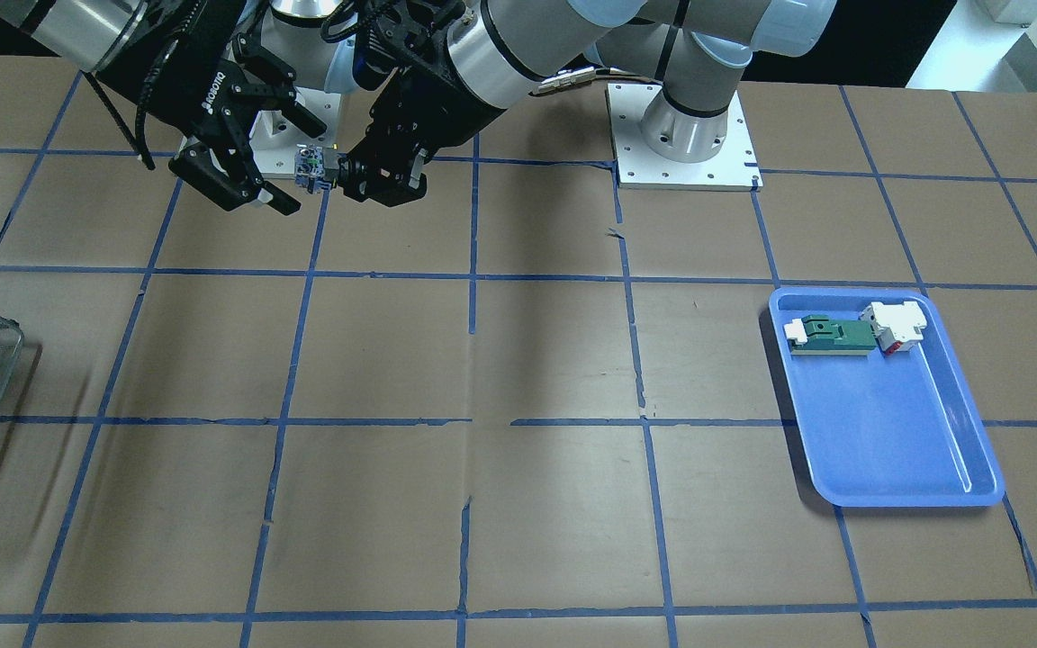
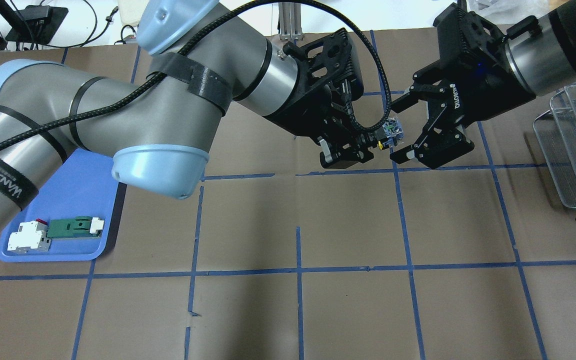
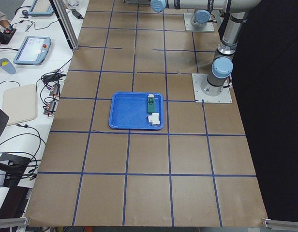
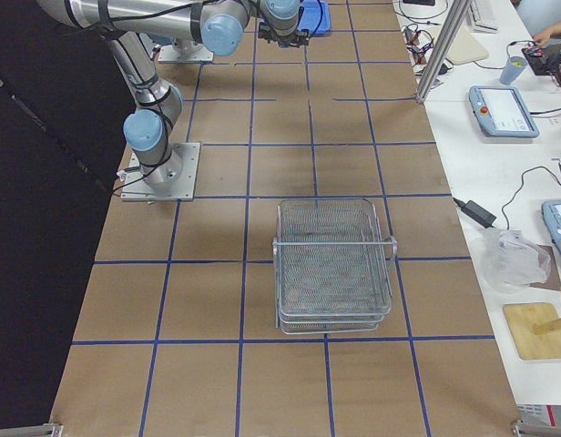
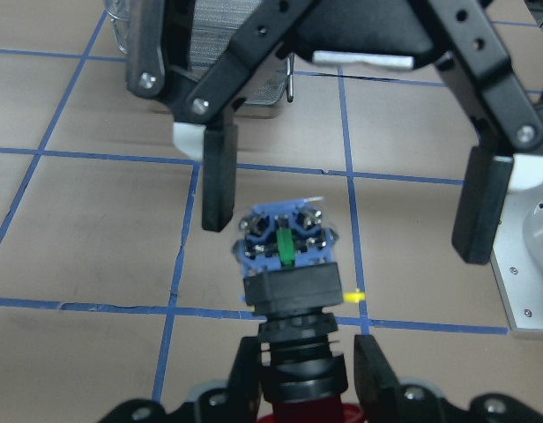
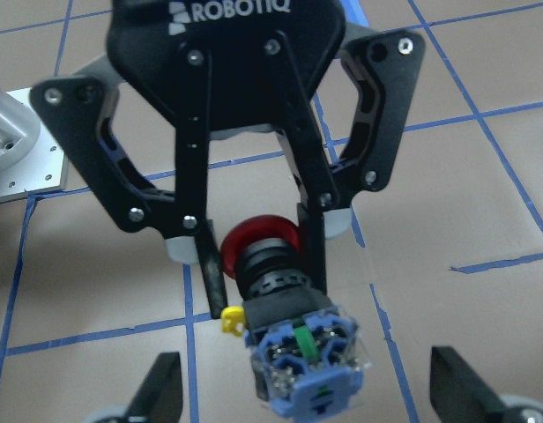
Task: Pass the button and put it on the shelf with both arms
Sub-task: 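Close the right gripper around the button's blue base beside the left gripper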
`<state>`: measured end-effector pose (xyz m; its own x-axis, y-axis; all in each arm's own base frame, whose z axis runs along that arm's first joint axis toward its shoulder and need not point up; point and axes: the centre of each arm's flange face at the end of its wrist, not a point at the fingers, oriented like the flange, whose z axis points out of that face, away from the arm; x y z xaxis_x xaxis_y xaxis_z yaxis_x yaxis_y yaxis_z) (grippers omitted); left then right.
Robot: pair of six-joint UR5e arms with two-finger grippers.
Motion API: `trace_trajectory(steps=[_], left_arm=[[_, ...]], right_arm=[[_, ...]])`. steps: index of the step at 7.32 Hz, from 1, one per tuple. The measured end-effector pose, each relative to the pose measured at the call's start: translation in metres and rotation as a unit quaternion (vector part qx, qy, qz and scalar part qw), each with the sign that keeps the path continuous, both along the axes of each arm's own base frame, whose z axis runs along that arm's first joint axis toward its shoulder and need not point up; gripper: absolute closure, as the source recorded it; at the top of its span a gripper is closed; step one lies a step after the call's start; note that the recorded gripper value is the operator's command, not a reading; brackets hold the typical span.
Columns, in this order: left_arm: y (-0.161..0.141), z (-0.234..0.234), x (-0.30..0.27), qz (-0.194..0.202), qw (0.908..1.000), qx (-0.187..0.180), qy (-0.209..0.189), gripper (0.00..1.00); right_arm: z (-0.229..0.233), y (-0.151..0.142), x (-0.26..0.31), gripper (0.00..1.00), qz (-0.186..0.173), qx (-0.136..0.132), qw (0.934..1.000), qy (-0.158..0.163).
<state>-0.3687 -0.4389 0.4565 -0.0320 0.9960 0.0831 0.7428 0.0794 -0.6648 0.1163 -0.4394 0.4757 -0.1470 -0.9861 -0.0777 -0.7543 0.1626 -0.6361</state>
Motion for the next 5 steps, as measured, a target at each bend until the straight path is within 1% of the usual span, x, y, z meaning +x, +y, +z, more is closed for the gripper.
trace_trajectory(steps=[3,5], left_arm=[[0.0004,0.0001,-0.0003,-0.001,1.0000,0.000,0.000,1.00],[0.0006,0.0003,-0.0004,0.000,1.0000,0.000,0.000,1.00]], right_arm=[[-0.0010,-0.0031,0.0039,0.00,-0.015,0.011,0.9998,-0.006],[0.0009,-0.0016,0.0053,0.02,-0.017,0.011,0.9998,-0.007]])
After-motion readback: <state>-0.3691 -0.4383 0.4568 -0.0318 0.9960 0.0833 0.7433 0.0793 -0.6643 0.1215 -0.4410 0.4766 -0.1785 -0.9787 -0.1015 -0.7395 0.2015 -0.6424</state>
